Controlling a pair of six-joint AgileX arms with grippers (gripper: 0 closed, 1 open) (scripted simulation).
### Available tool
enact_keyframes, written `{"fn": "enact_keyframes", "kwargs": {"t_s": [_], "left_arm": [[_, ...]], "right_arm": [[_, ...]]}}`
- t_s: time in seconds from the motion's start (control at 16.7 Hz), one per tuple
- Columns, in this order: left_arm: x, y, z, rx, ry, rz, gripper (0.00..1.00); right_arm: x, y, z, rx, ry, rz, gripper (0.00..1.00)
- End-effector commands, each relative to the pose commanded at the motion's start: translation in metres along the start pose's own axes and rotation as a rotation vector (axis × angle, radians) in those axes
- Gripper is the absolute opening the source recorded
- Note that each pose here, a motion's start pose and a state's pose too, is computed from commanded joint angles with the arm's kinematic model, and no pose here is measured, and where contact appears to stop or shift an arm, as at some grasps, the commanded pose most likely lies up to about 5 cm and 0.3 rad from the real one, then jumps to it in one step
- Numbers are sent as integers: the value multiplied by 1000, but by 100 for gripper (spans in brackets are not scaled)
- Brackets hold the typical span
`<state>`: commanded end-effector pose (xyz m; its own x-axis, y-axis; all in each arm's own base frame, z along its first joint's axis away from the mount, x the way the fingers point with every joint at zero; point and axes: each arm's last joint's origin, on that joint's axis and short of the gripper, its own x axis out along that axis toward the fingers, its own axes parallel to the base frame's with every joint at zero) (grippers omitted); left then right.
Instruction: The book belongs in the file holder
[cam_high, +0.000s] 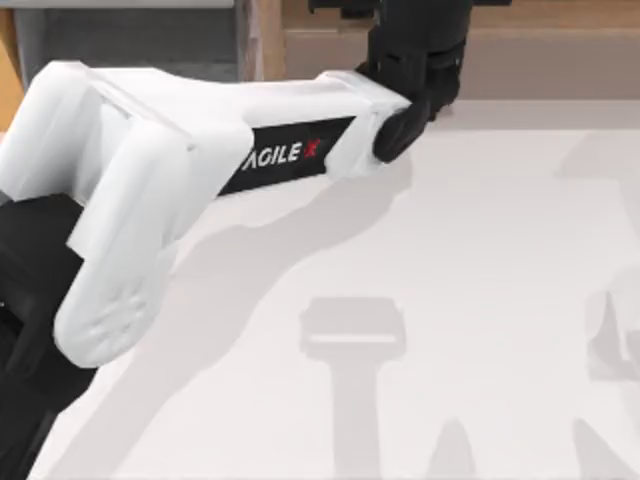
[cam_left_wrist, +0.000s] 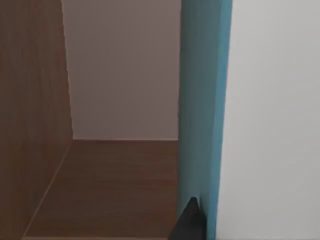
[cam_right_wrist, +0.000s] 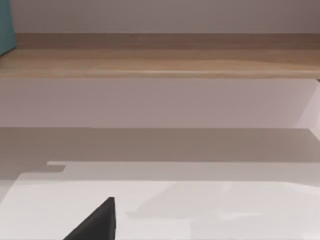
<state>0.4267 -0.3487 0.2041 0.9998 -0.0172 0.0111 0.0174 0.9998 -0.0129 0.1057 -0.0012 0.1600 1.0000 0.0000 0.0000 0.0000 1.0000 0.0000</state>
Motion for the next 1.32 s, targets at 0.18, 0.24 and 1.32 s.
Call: {"fn": "enact_keyframes", "kwargs": {"t_s": [0.18,0.24,1.32], "left_arm": [[0,0,0,0,0,0,0],[0,0,0,0,0,0,0],[-70,-44,31,44,16,-285,0]], "right_arm": [[0,0,0,0,0,0,100],[0,0,0,0,0,0,100],[0,0,0,0,0,0,100]]}}
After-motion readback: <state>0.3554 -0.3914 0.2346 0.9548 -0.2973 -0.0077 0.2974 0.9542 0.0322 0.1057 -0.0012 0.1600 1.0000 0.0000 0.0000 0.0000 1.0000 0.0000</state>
